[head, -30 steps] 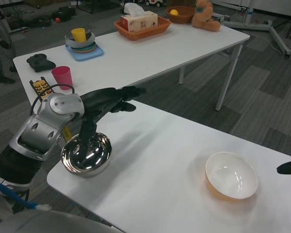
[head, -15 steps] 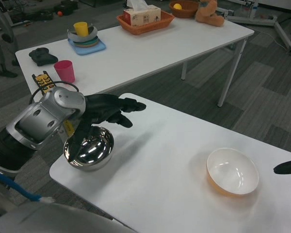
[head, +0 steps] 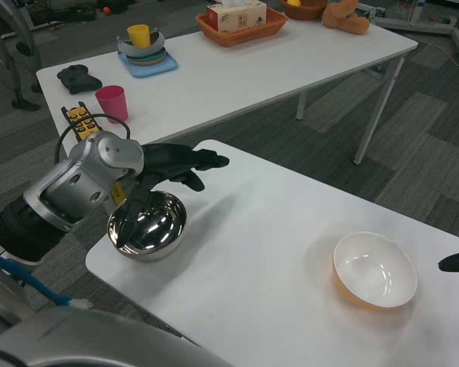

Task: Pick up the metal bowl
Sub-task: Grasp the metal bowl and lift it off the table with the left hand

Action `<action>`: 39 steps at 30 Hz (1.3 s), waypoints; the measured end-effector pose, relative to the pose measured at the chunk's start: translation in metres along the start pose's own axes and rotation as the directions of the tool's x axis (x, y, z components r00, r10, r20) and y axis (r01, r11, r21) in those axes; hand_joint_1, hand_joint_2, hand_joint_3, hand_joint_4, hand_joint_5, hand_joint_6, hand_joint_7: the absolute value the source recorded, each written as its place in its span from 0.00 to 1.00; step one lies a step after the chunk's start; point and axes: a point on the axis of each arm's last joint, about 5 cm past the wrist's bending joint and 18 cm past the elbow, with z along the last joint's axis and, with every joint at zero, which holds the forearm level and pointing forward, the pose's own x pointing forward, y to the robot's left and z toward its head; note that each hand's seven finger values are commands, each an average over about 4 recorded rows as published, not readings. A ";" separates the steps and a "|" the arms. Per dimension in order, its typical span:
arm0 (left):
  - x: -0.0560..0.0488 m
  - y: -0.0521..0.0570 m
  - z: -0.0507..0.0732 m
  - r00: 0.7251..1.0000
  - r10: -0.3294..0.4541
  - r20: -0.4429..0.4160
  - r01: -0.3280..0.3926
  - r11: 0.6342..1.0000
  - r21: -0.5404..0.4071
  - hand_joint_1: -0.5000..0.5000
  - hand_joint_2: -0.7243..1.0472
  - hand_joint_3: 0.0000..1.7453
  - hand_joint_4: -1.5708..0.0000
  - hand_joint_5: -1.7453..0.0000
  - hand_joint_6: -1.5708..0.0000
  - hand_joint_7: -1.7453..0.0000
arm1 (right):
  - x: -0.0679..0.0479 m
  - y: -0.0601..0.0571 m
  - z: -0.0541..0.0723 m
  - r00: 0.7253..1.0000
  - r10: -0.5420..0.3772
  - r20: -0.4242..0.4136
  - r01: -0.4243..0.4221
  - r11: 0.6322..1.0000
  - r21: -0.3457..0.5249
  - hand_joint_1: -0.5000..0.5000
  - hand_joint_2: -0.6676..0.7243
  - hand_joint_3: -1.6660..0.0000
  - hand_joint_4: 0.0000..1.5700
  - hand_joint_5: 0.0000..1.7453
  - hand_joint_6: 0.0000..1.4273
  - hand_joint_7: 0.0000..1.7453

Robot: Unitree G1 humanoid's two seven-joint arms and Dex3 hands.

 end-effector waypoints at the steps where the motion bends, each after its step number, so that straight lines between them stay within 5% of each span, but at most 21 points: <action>1: 0.000 0.000 0.000 1.000 0.007 0.001 -0.007 1.000 0.012 0.00 0.10 0.00 1.00 0.59 1.00 0.96 | 0.000 0.000 0.000 1.000 -0.001 -0.001 0.001 1.000 0.001 0.04 0.95 1.00 0.00 0.00 0.00 0.00; 7: 0.001 -0.003 0.000 1.000 0.021 -0.009 -0.021 0.999 0.049 0.00 0.15 0.00 1.00 0.59 1.00 0.96 | 0.000 0.002 -0.001 1.000 0.003 -0.011 -0.003 1.000 0.010 0.04 0.95 1.00 0.00 0.00 0.00 0.00; 19: 0.000 -0.004 -0.003 1.000 -0.003 0.012 0.003 1.000 0.004 0.00 0.10 0.00 1.00 0.59 1.00 0.96 | 0.000 0.002 -0.002 1.000 0.002 -0.014 -0.002 1.000 0.015 0.04 0.95 1.00 0.00 0.00 0.00 0.00; 30: -0.038 0.019 -0.029 0.985 0.168 0.037 -0.159 0.970 -0.181 0.00 0.08 0.00 1.00 0.53 1.00 0.96 | 0.001 0.003 -0.001 1.000 0.003 -0.008 -0.003 1.000 0.018 0.04 0.95 1.00 0.00 0.00 0.00 0.00; 39: -0.059 0.018 -0.047 0.912 0.381 0.151 -0.310 0.881 -0.357 0.00 0.10 0.00 0.99 0.59 1.00 0.96 | 0.001 0.001 -0.003 1.000 -0.010 -0.019 0.010 1.000 0.021 0.04 0.95 1.00 0.00 0.00 0.00 0.00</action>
